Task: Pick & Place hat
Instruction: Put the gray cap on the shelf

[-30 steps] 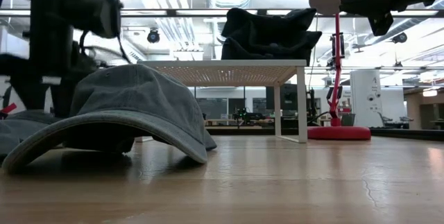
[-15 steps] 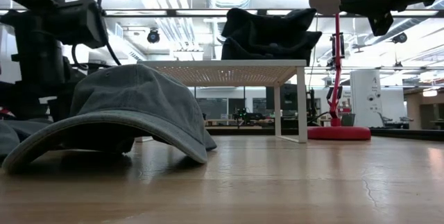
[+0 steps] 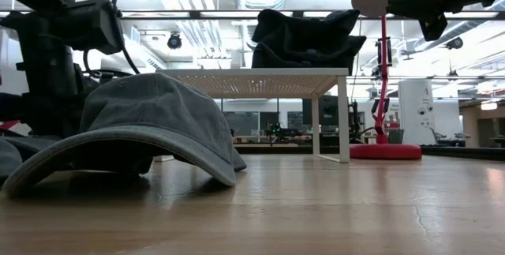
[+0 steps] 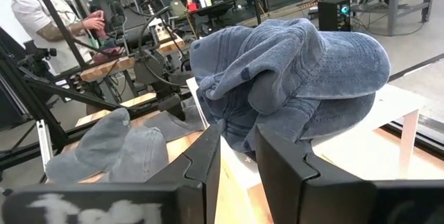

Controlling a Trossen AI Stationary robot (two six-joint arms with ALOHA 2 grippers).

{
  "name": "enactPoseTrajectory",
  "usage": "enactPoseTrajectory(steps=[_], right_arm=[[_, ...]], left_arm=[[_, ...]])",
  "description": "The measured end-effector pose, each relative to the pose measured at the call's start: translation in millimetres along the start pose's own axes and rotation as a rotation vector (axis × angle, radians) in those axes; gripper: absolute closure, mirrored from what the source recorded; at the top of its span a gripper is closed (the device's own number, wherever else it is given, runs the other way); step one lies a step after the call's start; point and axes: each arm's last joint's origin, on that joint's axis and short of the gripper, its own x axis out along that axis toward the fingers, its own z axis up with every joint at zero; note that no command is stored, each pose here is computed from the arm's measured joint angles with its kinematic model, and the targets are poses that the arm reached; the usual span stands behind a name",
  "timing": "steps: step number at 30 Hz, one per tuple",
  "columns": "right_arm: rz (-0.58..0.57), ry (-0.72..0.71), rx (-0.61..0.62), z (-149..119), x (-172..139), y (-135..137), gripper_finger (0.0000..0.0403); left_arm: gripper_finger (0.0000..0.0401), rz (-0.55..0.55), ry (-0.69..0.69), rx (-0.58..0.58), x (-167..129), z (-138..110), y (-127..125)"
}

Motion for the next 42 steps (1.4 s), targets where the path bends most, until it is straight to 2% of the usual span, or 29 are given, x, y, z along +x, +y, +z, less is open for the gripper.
enactPoseTrajectory(steps=[4, 7, 13, 20, 25, 29, 34, 42], right_arm=[[0.0, 0.0, 0.0, 0.0, 0.0, 0.0, 0.0325], [0.0, 0.0, 0.0, 0.0, 0.0, 0.0, 0.0331], [-0.001, 0.001, -0.004, -0.1, 0.0, -0.1, 0.0339], [-0.002, 0.001, -0.004, -0.1, 0.0, -0.1, 0.0334], [-0.002, 0.001, -0.004, -0.1, 0.0, -0.1, 0.0324], [-0.002, 0.001, -0.003, -0.1, 0.0, -0.1, 0.0318], [-0.002, 0.001, -0.001, -0.1, 0.0, -0.1, 0.0314], [-0.002, 0.0, 0.0, -0.1, 0.0, -0.1, 0.0326]], left_arm=[[0.0394, -0.012, -0.005, 0.003, -12.1, 2.1, -4.8], [0.0395, 0.029, -0.033, 0.016, -24.9, 5.1, -4.6], [0.0398, 0.102, -0.103, 0.06, -65.2, 13.7, -9.6], [0.0399, 0.057, -0.204, 0.084, -112.2, 24.2, -21.8], [0.0399, 0.089, -0.245, 0.1, -143.6, 30.4, -20.8], [0.0399, 0.058, -0.285, 0.1, -167.4, 35.2, -22.8], [0.0399, -0.034, -0.356, 0.112, -196.5, 41.7, -29.3], [0.0399, -0.114, -0.44, 0.158, -231.4, 50.2, -48.9]])
